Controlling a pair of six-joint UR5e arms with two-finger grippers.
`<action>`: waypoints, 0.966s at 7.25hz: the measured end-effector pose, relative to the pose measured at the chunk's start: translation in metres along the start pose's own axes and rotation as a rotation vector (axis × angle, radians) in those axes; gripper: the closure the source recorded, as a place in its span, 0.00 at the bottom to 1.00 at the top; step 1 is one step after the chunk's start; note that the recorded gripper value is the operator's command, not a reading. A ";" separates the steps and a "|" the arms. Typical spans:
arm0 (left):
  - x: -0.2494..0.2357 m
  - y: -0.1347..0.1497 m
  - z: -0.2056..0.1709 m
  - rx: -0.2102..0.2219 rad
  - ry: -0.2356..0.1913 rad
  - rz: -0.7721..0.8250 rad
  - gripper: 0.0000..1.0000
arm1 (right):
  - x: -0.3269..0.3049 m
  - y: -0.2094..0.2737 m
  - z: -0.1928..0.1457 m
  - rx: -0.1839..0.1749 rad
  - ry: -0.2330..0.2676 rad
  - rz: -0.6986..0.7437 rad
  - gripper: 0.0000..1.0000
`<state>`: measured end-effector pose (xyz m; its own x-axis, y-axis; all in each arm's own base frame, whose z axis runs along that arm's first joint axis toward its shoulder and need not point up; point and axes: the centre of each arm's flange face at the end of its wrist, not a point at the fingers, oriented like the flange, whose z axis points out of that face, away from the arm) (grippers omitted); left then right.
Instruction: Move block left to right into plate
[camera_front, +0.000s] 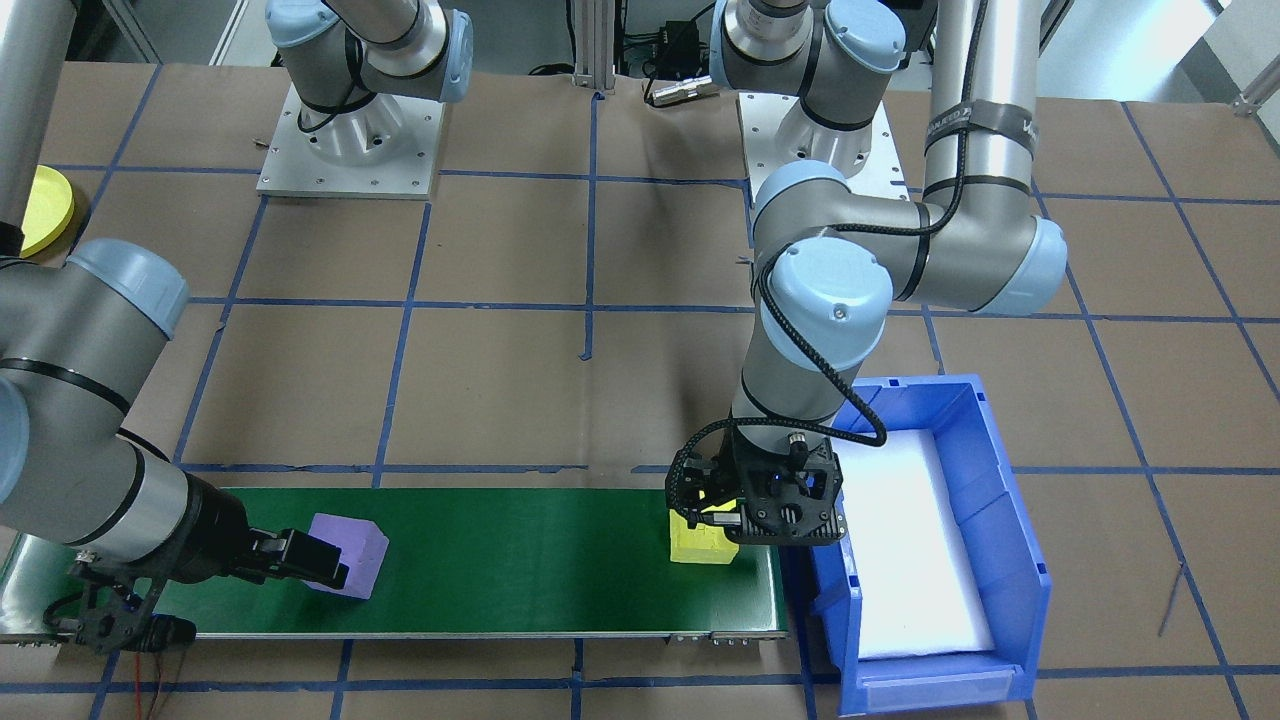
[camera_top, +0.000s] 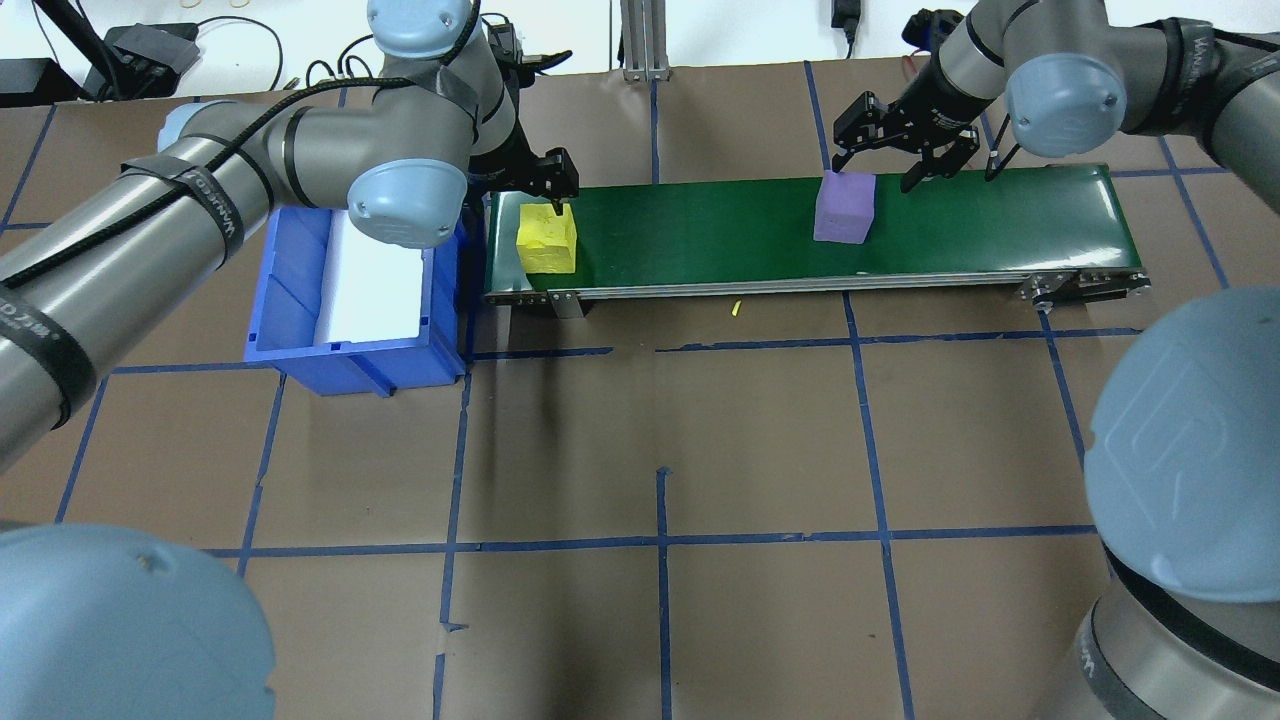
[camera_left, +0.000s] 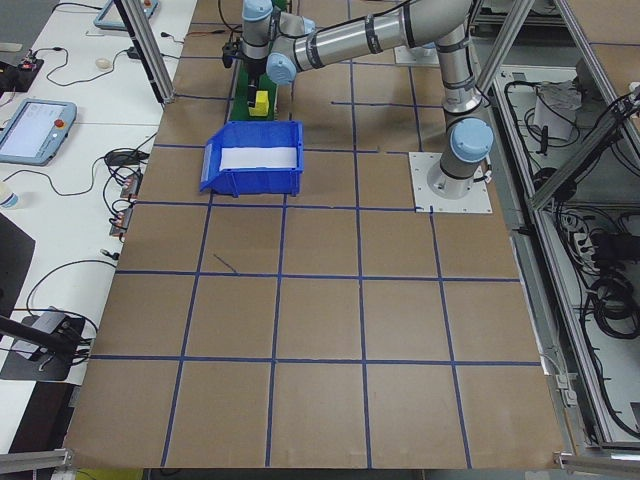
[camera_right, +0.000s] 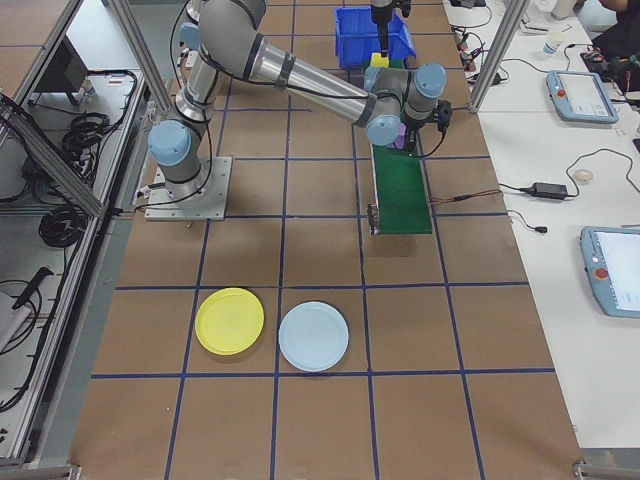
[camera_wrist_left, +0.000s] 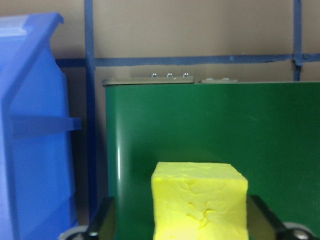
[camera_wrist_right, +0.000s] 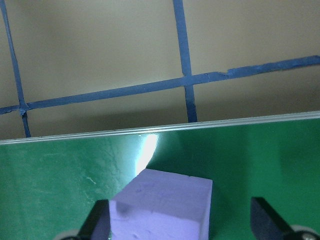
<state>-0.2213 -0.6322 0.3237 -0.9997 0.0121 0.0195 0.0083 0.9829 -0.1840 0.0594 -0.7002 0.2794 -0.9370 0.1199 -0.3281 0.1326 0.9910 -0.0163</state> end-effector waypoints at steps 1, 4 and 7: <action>-0.009 0.006 -0.026 -0.003 -0.005 -0.009 0.00 | 0.000 0.000 0.000 -0.001 0.000 0.005 0.00; -0.077 0.034 -0.104 -0.079 -0.035 -0.107 0.00 | 0.009 0.009 0.020 -0.038 0.022 0.022 0.49; -0.097 0.082 -0.172 -0.172 -0.047 -0.122 0.00 | 0.020 0.016 -0.001 -0.017 0.141 -0.041 0.78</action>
<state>-0.1200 -0.5208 0.4756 -0.9934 -0.1134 -0.0150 -0.1132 0.9935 -0.0124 0.0424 -0.6818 0.2739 -0.9777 0.0853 -0.1921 0.0890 0.9960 -0.0104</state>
